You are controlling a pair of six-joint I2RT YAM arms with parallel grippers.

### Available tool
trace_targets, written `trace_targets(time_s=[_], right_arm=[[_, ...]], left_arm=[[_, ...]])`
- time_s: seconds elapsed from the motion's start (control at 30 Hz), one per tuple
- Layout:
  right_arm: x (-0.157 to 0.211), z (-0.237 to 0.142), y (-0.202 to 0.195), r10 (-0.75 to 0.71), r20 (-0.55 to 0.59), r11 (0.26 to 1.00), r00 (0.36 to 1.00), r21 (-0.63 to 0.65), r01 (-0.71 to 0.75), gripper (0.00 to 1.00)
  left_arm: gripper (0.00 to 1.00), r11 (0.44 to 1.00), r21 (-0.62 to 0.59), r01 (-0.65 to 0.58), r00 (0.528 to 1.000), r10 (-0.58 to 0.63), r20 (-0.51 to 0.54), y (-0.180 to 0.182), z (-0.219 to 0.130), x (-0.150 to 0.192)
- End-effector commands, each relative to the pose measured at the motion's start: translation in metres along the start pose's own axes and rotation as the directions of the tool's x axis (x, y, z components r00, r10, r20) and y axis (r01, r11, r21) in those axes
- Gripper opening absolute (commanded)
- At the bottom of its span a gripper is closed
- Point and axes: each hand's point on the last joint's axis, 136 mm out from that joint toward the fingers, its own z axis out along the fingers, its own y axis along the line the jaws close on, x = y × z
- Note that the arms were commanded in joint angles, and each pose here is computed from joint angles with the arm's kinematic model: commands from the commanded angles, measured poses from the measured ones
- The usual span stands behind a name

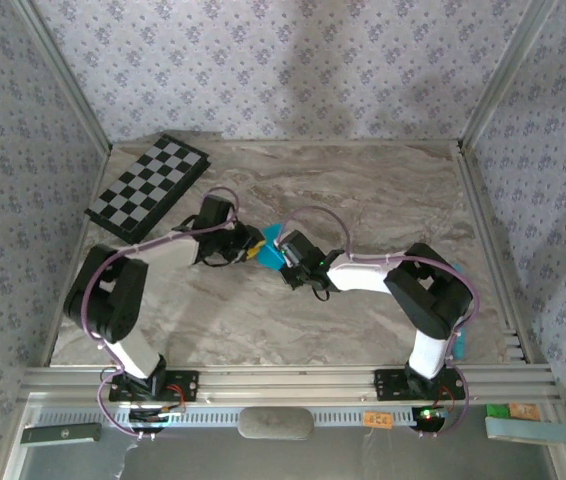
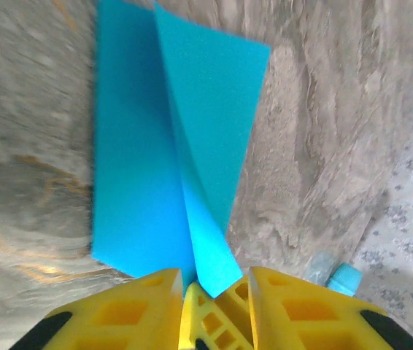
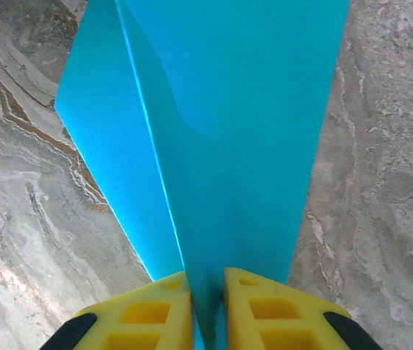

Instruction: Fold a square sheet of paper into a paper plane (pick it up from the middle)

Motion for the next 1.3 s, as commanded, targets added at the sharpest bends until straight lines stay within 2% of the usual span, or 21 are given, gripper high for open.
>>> trace_targets(time_s=[0.0, 0.1, 0.3, 0.43, 0.8, 1.27], right_arm=[[0.009, 0.004, 0.004, -0.007, -0.022, 0.998, 1.0, -0.065, 0.006, 0.18], [0.009, 0.004, 0.005, 0.01, -0.02, 0.995, 1.0, -0.102, -0.012, 0.18], [0.01, 0.005, 0.006, 0.025, -0.029, 0.987, 0.999, -0.158, -0.03, 0.17], [0.008, 0.003, 0.006, 0.03, -0.029, 0.983, 0.999, -0.181, -0.035, 0.16], [0.006, 0.001, 0.004, 0.01, -0.036, 0.978, 0.999, -0.206, -0.017, 0.17], [-0.014, -0.006, -0.004, -0.079, 0.056, 0.987, 0.995, -0.135, 0.086, 0.31]], left_arm=[[0.33, 1.0, 0.013, 0.001, 0.999, -0.001, 0.051, 0.007, -0.014, -0.005], [0.33, 0.999, 0.034, 0.003, 0.999, -0.004, 0.041, 0.011, -0.012, -0.001], [0.24, 0.997, 0.079, -0.002, 0.999, 0.005, -0.032, 0.007, 0.009, 0.008], [0.21, 0.996, 0.083, -0.022, 0.997, 0.028, -0.065, 0.001, 0.022, 0.012], [0.22, 0.998, 0.054, -0.045, 0.993, 0.051, -0.105, 0.007, 0.046, 0.013], [0.22, 0.998, -0.067, -0.003, 0.992, -0.006, -0.13, 0.041, 0.056, 0.018]])
